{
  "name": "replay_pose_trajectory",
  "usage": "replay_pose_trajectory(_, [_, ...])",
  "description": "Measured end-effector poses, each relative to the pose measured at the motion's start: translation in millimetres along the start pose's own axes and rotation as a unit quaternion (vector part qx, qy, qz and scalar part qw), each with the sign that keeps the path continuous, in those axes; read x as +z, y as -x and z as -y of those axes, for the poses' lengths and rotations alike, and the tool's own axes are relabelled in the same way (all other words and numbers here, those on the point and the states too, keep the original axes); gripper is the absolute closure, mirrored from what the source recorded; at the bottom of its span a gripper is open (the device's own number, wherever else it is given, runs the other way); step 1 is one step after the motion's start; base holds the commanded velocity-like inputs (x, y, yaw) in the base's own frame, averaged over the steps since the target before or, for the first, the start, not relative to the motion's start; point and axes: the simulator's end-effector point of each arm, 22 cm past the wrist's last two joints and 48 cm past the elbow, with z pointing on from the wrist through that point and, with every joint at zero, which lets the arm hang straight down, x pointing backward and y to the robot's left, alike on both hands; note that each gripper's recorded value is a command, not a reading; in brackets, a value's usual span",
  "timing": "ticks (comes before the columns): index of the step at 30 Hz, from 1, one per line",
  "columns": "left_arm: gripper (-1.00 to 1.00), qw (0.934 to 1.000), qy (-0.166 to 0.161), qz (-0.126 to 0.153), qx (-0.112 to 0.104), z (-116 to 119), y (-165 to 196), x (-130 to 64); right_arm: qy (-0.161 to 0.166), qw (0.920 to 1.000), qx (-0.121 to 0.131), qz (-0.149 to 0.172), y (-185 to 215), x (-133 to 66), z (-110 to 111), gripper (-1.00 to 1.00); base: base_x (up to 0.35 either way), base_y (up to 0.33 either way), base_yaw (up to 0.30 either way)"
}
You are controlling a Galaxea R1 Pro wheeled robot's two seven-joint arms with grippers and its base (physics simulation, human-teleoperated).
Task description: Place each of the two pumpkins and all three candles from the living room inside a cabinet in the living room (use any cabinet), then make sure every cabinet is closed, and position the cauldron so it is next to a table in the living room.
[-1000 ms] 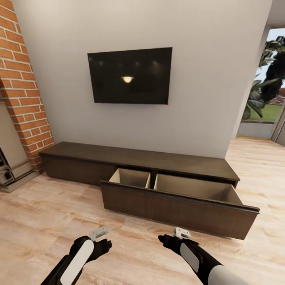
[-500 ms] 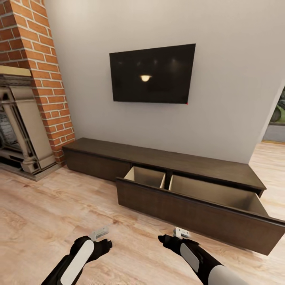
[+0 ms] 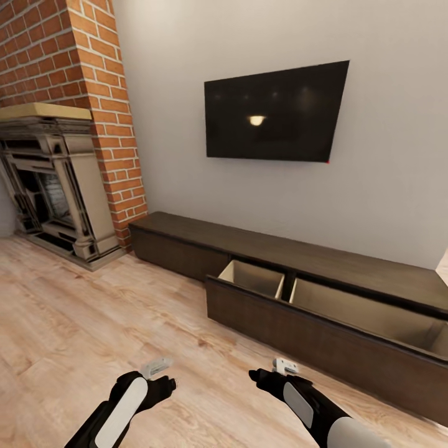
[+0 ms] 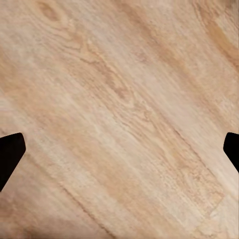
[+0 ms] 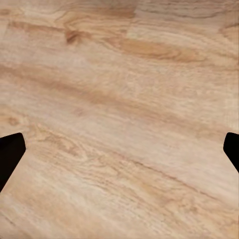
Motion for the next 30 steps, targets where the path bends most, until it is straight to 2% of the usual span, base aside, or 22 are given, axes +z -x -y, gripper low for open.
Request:
replay_pose_trajectory(23, [-1.00,1.0000,0.002,-0.009,-0.001,-2.4,-5.3,5.3,-0.003,1.0000,0.001,-0.005,-5.6,4.1,3.3,-1.00,0.223,0.164,0.265])
replay_pose_trajectory(30, [-1.00,0.9999,0.003,-0.011,-0.002,-3.5,-6.5,6.9,-0.002,0.9993,-0.033,-0.015,-16.6,6.3,-1.2,-1.00,0.210,0.253,0.261])
